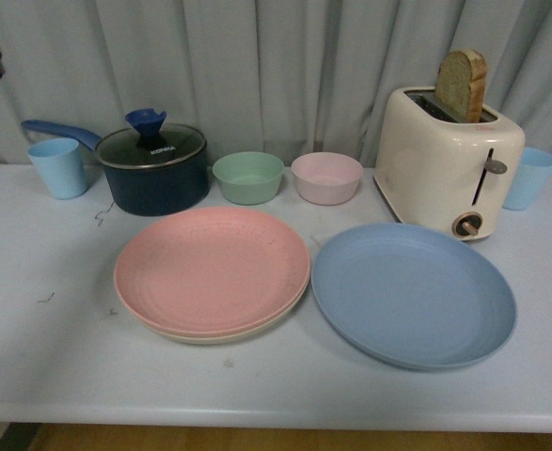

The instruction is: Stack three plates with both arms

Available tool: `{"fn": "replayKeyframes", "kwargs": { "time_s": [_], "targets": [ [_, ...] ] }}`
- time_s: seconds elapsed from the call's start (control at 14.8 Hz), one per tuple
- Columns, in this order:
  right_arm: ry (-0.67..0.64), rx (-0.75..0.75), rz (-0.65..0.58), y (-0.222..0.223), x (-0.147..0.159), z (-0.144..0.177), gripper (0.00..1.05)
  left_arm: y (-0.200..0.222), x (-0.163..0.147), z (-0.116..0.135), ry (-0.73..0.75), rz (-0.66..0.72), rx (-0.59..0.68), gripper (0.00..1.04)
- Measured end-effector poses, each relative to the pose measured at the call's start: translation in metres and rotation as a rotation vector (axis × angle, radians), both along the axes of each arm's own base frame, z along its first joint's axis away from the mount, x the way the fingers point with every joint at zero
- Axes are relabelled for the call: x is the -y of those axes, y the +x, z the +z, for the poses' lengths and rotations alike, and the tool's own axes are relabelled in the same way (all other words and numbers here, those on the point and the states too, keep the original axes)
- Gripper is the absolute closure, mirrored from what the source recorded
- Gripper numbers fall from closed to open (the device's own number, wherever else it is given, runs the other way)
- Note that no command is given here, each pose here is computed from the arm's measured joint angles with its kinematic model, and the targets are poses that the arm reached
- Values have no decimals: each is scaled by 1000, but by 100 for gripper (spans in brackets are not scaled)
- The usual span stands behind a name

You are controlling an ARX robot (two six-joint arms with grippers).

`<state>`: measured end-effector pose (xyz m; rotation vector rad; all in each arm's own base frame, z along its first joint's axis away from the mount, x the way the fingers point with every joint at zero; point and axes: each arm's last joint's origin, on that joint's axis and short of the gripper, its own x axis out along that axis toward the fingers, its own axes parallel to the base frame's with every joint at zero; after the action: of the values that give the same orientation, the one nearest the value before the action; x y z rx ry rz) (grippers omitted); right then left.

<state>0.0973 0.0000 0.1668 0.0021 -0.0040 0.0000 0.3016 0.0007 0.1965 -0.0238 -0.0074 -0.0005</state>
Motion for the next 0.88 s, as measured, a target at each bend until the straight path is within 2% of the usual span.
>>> {"fn": "replayKeyframes", "kwargs": {
  "time_s": [0.41, 0.74, 0.81, 0.88],
  "targets": [
    [0, 0, 0, 0, 0, 0, 6, -65, 0, -15, 4, 1, -10, 103],
    [0, 0, 0, 0, 0, 0, 6, -104, 0, -23, 8, 2, -18, 103],
    [0, 0, 0, 0, 0, 0, 6, -110, 0, -26, 8, 1, 22, 103],
    [0, 0, 0, 0, 0, 0, 6, -114, 0, -32, 9, 2, -11, 103]
  ]
}}
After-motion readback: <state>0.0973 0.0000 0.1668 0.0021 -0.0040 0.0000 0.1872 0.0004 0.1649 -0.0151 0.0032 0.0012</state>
